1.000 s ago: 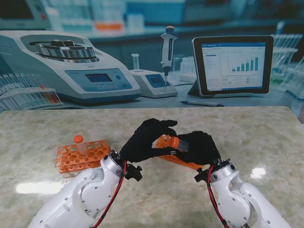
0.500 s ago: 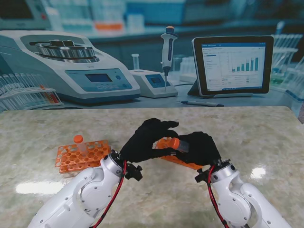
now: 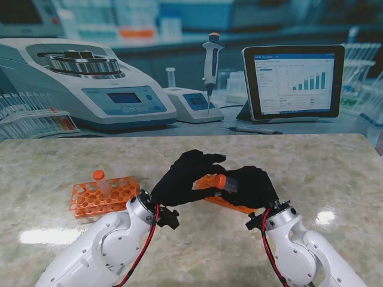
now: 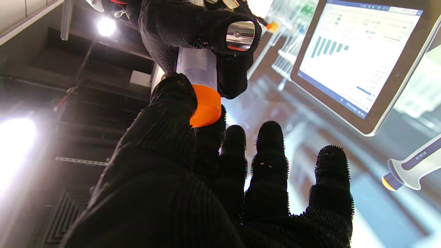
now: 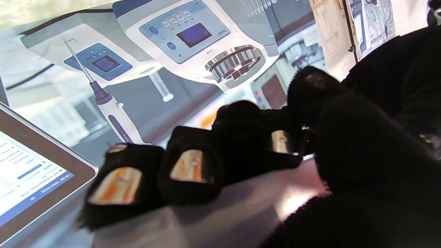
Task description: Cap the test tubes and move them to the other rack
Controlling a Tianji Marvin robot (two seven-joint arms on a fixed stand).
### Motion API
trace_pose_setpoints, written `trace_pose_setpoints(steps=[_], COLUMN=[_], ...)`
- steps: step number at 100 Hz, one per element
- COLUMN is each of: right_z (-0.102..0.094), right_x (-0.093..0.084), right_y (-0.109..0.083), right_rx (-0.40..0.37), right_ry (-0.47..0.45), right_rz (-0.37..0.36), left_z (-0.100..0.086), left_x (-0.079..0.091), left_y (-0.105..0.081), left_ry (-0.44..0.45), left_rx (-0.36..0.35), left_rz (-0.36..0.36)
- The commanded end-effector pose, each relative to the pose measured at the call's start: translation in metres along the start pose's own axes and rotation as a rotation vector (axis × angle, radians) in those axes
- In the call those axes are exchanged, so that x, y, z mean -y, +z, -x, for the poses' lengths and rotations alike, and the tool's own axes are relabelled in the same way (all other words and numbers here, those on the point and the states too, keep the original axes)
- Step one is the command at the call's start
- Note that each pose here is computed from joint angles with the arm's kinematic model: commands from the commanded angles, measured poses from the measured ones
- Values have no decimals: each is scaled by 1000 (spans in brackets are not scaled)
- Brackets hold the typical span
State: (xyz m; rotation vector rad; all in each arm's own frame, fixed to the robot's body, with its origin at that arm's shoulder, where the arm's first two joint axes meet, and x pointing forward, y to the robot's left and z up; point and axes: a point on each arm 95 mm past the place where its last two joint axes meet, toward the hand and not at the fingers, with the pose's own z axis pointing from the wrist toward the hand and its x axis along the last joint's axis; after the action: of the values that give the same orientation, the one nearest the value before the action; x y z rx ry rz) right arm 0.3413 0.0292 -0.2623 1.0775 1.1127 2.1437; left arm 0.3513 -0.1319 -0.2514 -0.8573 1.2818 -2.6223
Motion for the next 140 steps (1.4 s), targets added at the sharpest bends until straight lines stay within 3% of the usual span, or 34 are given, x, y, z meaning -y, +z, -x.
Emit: trace_pose_setpoints(steps=[1,140], right_z=[-6,-6], right_x=[1,1], right_y=[0,2], right_rx=[-13,-14], right_ry=[9,12], right_rz=[-2,-6], left_z=[-4,-8], left_x=[-4,-6], left_y=[-1,-11], left_ry=[-5,-67], left_rx=[-10,-40], left_rz=[13,73])
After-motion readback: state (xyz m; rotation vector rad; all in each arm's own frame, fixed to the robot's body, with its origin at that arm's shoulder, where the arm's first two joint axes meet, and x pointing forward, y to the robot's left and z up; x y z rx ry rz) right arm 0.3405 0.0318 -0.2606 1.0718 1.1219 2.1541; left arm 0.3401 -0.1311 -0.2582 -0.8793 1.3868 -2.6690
